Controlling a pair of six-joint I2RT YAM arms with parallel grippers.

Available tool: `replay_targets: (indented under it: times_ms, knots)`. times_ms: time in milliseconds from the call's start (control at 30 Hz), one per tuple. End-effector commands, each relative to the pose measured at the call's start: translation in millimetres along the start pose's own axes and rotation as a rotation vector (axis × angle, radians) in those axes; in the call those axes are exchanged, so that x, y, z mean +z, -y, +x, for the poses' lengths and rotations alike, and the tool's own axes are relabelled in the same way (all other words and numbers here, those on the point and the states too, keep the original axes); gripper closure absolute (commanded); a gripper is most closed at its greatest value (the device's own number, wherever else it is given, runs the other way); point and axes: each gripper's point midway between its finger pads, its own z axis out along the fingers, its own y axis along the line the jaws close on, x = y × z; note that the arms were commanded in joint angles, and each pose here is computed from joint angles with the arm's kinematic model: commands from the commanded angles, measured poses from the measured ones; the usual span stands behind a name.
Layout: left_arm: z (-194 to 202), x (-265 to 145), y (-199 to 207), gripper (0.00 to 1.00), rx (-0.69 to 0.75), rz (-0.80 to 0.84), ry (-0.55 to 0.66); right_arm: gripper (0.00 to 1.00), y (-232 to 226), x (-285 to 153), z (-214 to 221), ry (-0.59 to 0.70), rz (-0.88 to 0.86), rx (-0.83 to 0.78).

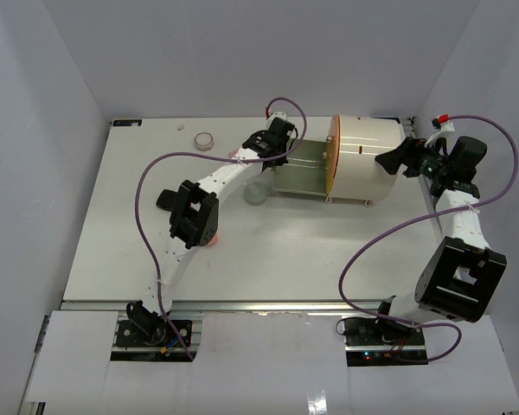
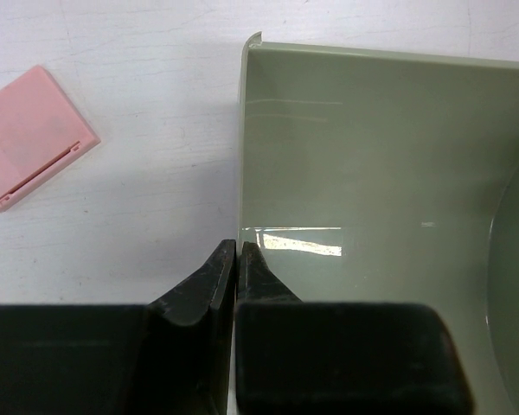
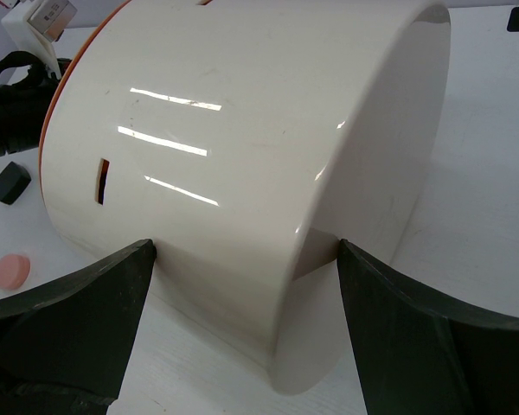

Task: Organize the makeup

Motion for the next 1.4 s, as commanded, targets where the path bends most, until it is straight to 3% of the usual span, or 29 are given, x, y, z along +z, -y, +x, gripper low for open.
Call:
replay_targets:
  times_ms: [0, 433, 733, 1367]
  knots:
    - [-72.0, -71.4, 75.0, 1.00, -0.075, 0.250, 0.179, 0.10, -8.2, 7.0, 49.7, -0.132, -0.022, 0.103]
    - [-80.4, -89.1, 85.9, 1.00, -0.120, 0.359, 0.150, 0.10, -8.6, 6.0, 49.8, -0.130, -0.020, 0.096]
    - [-63.9, -71.2, 80.4, 1.00, -0.178, 0.410, 0.055, 0.10, -8.9, 5.4, 50.2, -0.130, -0.020, 0.093]
    - [-41.7, -68.5, 119.3, 1.00, -0.202, 0.533, -0.013, 0.10, -8.7, 4.7, 51.1, -0.131, -0.018, 0.081]
